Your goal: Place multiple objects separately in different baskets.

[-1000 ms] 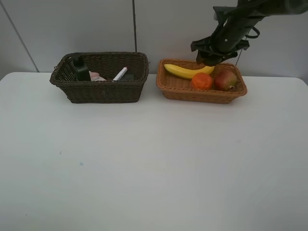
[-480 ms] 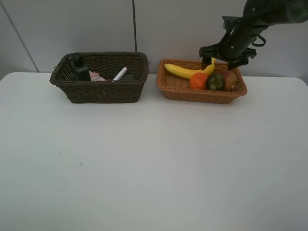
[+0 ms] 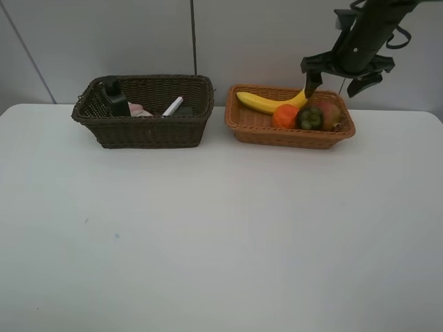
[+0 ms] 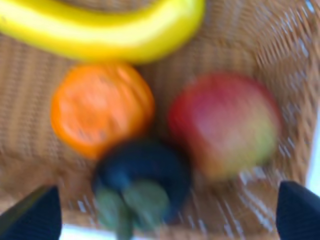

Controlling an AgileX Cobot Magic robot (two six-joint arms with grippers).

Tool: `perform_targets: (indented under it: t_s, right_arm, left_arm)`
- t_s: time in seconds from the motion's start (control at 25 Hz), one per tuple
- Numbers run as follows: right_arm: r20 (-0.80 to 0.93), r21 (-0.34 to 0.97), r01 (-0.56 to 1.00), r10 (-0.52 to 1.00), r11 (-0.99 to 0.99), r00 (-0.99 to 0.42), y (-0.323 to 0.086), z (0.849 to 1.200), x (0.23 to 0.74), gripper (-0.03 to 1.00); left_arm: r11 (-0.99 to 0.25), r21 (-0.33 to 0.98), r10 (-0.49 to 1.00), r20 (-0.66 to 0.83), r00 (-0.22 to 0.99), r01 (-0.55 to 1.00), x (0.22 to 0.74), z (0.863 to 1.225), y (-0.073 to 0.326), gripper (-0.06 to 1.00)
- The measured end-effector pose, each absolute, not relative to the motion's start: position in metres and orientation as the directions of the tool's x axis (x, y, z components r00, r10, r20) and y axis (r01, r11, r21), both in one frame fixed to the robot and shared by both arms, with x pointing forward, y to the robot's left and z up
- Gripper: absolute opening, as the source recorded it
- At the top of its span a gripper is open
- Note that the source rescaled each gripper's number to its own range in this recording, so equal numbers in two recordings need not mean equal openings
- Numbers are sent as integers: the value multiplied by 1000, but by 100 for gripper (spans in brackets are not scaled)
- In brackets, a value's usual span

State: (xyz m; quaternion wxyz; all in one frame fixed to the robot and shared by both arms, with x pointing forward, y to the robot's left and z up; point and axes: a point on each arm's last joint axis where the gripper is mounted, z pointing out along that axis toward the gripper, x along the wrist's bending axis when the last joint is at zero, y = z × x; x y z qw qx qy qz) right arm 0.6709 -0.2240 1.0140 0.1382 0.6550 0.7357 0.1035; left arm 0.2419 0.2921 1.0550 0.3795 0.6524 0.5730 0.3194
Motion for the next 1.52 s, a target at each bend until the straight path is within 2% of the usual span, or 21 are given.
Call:
perform_targets:
  t_s: [0.2, 0.48, 0.76, 0.92, 1.12, 1.16, 1.2, 1.36, 1.52]
  right_arm:
    - [-127, 216, 974, 991, 71, -45, -247, 1027, 654, 92]
    - [-148, 199, 977, 983, -78, 109, -311, 1049, 619, 92]
    - [-133, 217, 971, 983, -96, 127, -313, 1077, 531, 92]
    - [-62, 332, 940, 993, -78, 105, -300, 1104, 450, 92]
    - [-23, 477, 875, 994, -80, 104, -300, 1114, 374, 92]
    - [-7, 567, 819, 995, -82, 104, -302, 1114, 334, 92]
    - [-7, 567, 819, 995, -82, 104, -302, 1114, 334, 92]
    - [27, 738, 669, 995, -87, 99, -305, 1107, 274, 92]
    - [24, 828, 557, 997, -61, 74, -307, 1092, 238, 92]
  left_arm:
    - [-55, 861, 990, -18, 139, 505, 242, 1055, 292, 100]
    - [-55, 861, 990, -18, 139, 505, 242, 1055, 292, 100]
    - [-55, 861, 990, -18, 139, 505, 242, 1055, 292, 100]
    - [-55, 861, 990, -18, 139, 505, 242, 1055, 292, 100]
    - [-55, 862, 990, -18, 139, 503, 242, 1055, 292, 100]
    - [-55, 866, 990, -17, 139, 497, 240, 1055, 292, 100]
    - [-55, 873, 990, -16, 140, 485, 239, 1055, 292, 100]
    - [-53, 895, 990, -11, 140, 443, 231, 1055, 292, 100]
    - [-53, 896, 990, -11, 140, 441, 231, 1055, 292, 100]
